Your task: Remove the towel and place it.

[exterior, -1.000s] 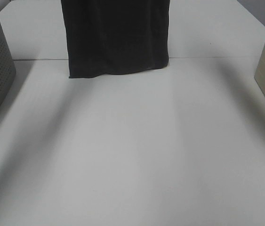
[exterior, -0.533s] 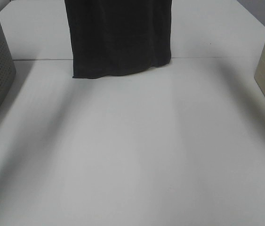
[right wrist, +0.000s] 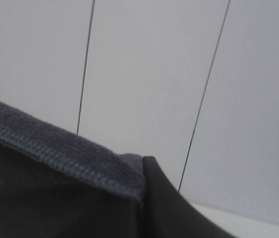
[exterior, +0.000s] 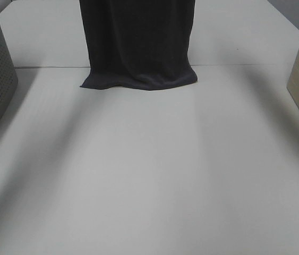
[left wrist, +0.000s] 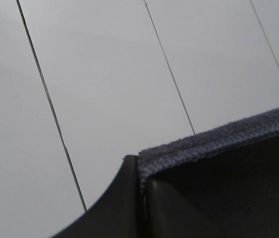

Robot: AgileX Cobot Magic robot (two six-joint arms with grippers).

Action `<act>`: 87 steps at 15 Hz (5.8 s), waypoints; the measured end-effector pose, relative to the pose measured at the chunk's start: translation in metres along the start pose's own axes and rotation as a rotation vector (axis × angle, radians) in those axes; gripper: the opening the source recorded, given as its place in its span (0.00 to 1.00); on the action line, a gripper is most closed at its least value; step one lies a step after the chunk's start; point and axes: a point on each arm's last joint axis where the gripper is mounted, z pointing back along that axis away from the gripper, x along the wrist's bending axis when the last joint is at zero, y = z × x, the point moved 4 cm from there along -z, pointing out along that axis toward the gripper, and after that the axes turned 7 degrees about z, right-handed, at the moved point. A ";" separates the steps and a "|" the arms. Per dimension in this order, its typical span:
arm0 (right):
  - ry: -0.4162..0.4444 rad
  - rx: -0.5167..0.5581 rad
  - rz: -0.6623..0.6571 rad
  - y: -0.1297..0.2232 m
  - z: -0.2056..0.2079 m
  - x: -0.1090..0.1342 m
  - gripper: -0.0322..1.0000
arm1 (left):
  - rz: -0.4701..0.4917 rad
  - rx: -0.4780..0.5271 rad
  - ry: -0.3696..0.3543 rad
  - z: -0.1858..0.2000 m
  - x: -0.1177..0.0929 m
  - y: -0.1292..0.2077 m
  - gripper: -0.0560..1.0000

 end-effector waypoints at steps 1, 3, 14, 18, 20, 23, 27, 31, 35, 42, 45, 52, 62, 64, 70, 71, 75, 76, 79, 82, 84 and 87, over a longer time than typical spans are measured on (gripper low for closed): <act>0.004 0.073 -0.048 0.000 0.006 -0.002 0.04 | 0.001 0.094 -0.009 0.000 -0.002 0.001 0.05; -0.016 0.227 -0.147 0.003 0.022 -0.004 0.04 | 0.027 0.278 -0.030 0.005 -0.005 -0.012 0.05; -0.339 0.743 -0.165 -0.031 0.145 0.002 0.04 | 0.304 1.014 0.201 0.088 -0.029 -0.080 0.05; -0.391 0.715 -0.202 -0.051 0.166 0.002 0.04 | 0.356 1.120 0.203 0.113 -0.030 -0.092 0.05; -0.434 0.725 -0.196 -0.055 0.184 0.010 0.04 | 0.356 1.217 0.220 0.143 -0.035 -0.096 0.05; -0.504 0.842 -0.163 -0.034 0.225 0.032 0.04 | 0.345 1.347 0.240 0.200 -0.039 -0.105 0.05; -0.545 0.924 -0.162 -0.011 0.272 0.037 0.04 | 0.394 1.414 0.289 0.260 -0.045 -0.120 0.05; -0.580 0.956 -0.198 0.003 0.308 0.042 0.04 | 0.466 1.440 0.320 0.312 -0.049 -0.132 0.05; -0.597 1.035 -0.249 0.029 0.344 0.048 0.04 | 0.602 1.541 0.368 0.363 -0.065 -0.118 0.05; -0.681 1.225 -0.402 0.090 0.407 0.074 0.04 | 0.781 1.730 0.371 0.439 -0.085 -0.089 0.05; -0.696 1.320 -0.435 0.115 0.420 0.083 0.04 | 0.825 1.829 0.361 0.464 -0.091 -0.071 0.05; -0.737 1.544 -0.473 0.165 0.438 0.103 0.04 | 0.874 1.959 0.346 0.501 -0.099 -0.050 0.05; -0.783 1.783 -0.393 0.220 0.424 0.120 0.04 | 0.856 2.321 0.377 0.512 -0.117 0.016 0.05; -0.785 1.805 -0.381 0.229 0.421 0.123 0.04 | 0.850 2.383 0.386 0.516 -0.120 0.032 0.05; -0.783 1.935 -0.336 0.268 0.415 0.133 0.04 | 0.855 2.449 0.391 0.522 -0.130 0.071 0.05; -0.784 1.959 -0.335 0.273 0.415 0.135 0.04 | 0.846 2.444 0.387 0.520 -0.131 0.076 0.05; -0.802 1.959 -0.346 0.277 0.413 0.138 0.04 | 0.817 2.440 0.400 0.516 -0.130 0.079 0.05; -0.813 1.957 -0.356 0.276 0.413 0.139 0.04 | 0.789 2.449 0.422 0.518 -0.132 0.078 0.05; -0.871 1.944 -0.337 0.275 0.415 0.139 0.04 | 0.653 2.464 0.496 0.526 -0.146 0.074 0.05; -0.881 1.951 -0.302 0.277 0.418 0.135 0.14 | 0.596 2.465 0.519 0.530 -0.151 0.073 0.12; -0.884 1.962 -0.270 0.279 0.420 0.132 0.35 | 0.580 2.472 0.520 0.533 -0.151 0.074 0.32; -0.884 1.962 -0.269 0.279 0.420 0.132 0.60 | 0.618 2.466 0.501 0.531 -0.154 0.074 0.68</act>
